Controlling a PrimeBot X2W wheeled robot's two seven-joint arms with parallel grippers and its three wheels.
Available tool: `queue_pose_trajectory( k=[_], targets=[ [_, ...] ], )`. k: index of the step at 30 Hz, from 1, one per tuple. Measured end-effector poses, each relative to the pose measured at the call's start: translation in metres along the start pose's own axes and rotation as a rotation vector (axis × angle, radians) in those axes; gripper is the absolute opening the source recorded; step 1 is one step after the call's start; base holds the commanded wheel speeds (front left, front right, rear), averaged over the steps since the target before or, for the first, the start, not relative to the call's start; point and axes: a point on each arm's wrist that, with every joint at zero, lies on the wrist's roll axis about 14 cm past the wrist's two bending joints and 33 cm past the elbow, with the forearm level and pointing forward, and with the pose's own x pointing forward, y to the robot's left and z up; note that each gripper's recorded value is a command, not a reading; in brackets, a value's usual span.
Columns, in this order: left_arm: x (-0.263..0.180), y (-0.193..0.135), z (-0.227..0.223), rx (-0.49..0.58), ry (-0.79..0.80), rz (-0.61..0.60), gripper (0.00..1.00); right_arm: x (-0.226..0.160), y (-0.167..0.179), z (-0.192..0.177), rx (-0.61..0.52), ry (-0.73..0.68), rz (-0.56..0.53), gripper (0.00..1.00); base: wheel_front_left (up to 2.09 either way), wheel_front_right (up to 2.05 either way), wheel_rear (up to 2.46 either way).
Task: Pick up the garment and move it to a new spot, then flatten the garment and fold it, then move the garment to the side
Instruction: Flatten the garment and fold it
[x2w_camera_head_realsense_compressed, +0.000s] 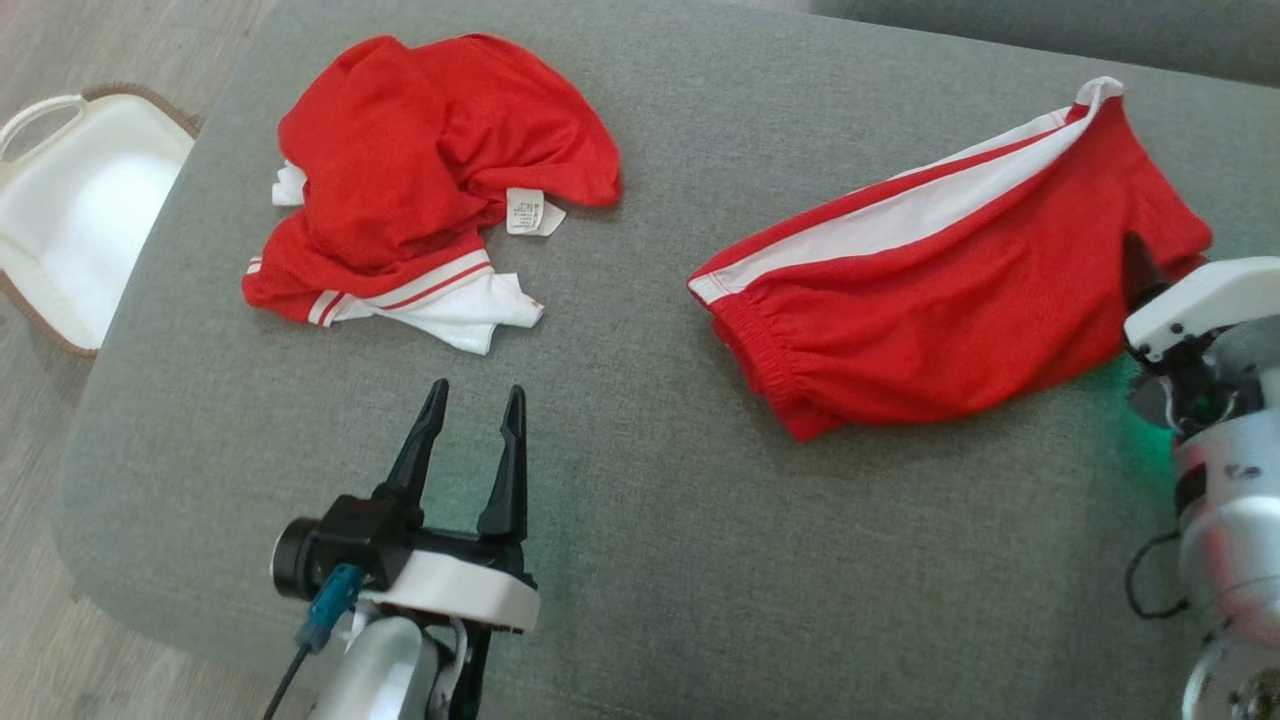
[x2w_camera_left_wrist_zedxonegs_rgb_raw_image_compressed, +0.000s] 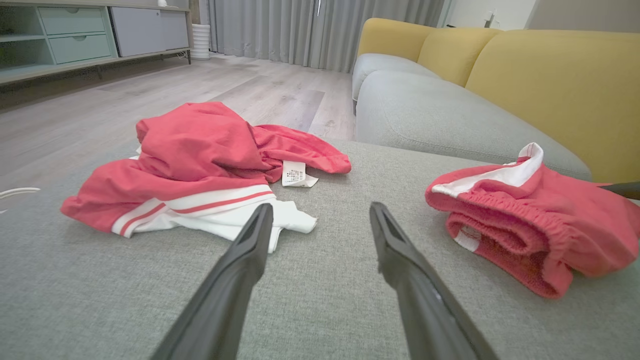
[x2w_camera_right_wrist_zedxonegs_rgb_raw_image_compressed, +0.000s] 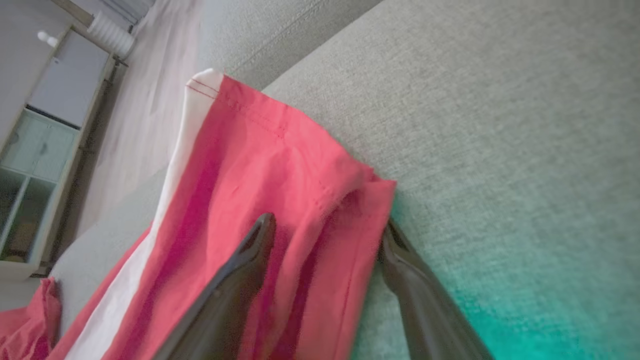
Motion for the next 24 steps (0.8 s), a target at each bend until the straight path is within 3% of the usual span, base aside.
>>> queue_pose_trajectory(
  k=[7,8,9,10,18,24],
  targets=[
    [0.006,-0.002,0.004,-0.003,-0.008,-0.004,1.0,0.01,0.003,-0.001,0.019,0.046,-0.013,1.0,0.0,0.0,0.0],
    [0.007,-0.002,0.004,-0.002,-0.009,-0.004,1.0,0.011,0.005,0.0,0.024,0.051,-0.009,0.95,0.0,0.0,0.0],
    [0.008,-0.003,0.005,-0.002,-0.011,-0.005,1.0,0.011,0.007,0.0,0.026,0.055,-0.006,0.42,0.0,0.0,0.0],
    [0.009,-0.003,0.006,-0.002,-0.013,-0.007,1.0,0.012,0.008,0.0,0.025,0.059,-0.004,0.0,0.0,0.0,0.0],
    [0.011,-0.009,0.007,-0.012,-0.018,-0.018,1.0,0.007,0.02,-0.003,-0.004,0.023,0.018,0.0,0.0,0.0,0.0],
    [0.013,-0.02,0.011,-0.014,-0.031,-0.054,1.0,-0.01,0.007,0.014,-0.015,-0.113,0.001,0.0,0.0,0.0,0.0]
  ],
)
